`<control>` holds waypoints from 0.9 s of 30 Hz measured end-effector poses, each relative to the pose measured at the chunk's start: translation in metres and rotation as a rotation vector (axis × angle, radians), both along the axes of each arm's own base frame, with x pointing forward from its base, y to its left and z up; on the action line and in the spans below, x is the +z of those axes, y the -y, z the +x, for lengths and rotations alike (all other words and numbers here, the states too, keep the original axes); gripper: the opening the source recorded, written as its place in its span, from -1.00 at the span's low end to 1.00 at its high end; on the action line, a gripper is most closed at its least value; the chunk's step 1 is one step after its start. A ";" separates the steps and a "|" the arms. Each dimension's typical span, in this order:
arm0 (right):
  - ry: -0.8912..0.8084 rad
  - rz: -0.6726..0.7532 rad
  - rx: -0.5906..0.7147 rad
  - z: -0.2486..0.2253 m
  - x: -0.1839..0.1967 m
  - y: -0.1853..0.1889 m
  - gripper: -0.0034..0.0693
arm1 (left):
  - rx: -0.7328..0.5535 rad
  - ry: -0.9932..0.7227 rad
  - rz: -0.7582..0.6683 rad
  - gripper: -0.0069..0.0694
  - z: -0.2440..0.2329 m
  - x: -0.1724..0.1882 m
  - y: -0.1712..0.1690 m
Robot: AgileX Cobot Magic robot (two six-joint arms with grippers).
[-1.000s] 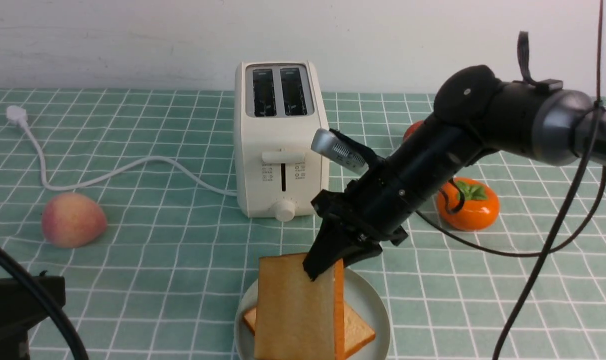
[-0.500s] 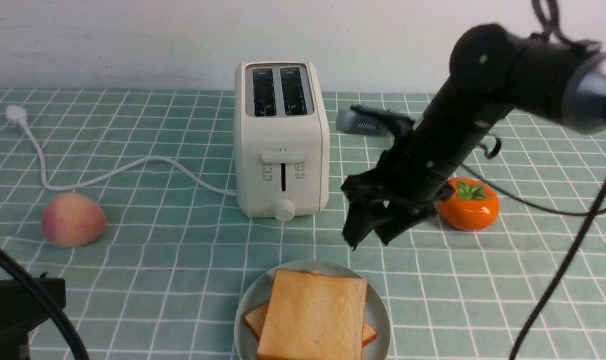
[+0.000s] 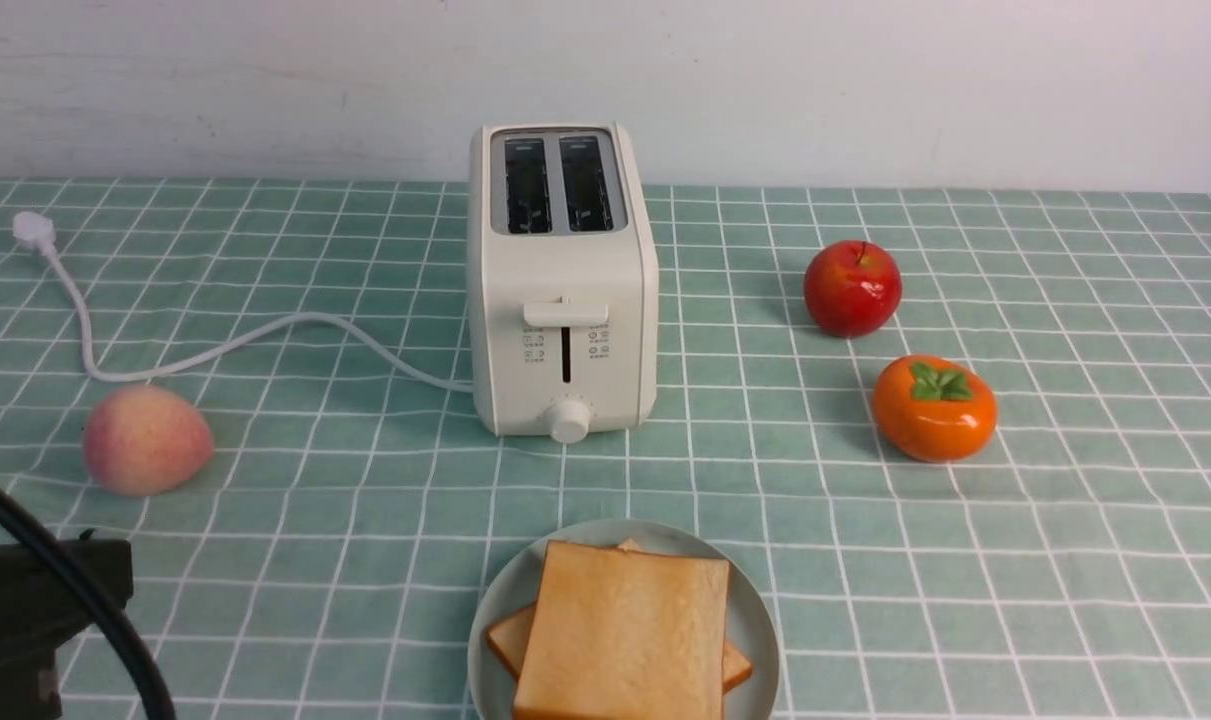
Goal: Take toasted bread from bread machine on blue coffee table place on plate.
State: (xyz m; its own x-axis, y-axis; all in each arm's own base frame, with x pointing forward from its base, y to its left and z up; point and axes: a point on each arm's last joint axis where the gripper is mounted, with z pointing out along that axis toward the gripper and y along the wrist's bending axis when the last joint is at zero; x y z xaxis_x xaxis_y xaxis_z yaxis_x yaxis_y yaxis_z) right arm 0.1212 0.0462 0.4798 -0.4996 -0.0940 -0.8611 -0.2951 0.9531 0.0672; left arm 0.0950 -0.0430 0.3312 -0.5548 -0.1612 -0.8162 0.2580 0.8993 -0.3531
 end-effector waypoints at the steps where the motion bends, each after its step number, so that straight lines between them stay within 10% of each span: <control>1: 0.057 0.015 -0.008 -0.014 -0.004 0.007 -0.95 | 0.004 0.012 -0.004 -0.86 0.001 0.001 0.000; 15: 0.713 0.188 -0.141 -0.107 -0.148 0.060 -0.91 | 0.029 0.093 -0.080 -0.86 0.004 0.010 0.001; 27: 0.682 0.321 -0.187 -0.101 -0.161 0.060 -0.86 | 0.038 0.218 -0.106 -0.86 -0.029 -0.035 -0.009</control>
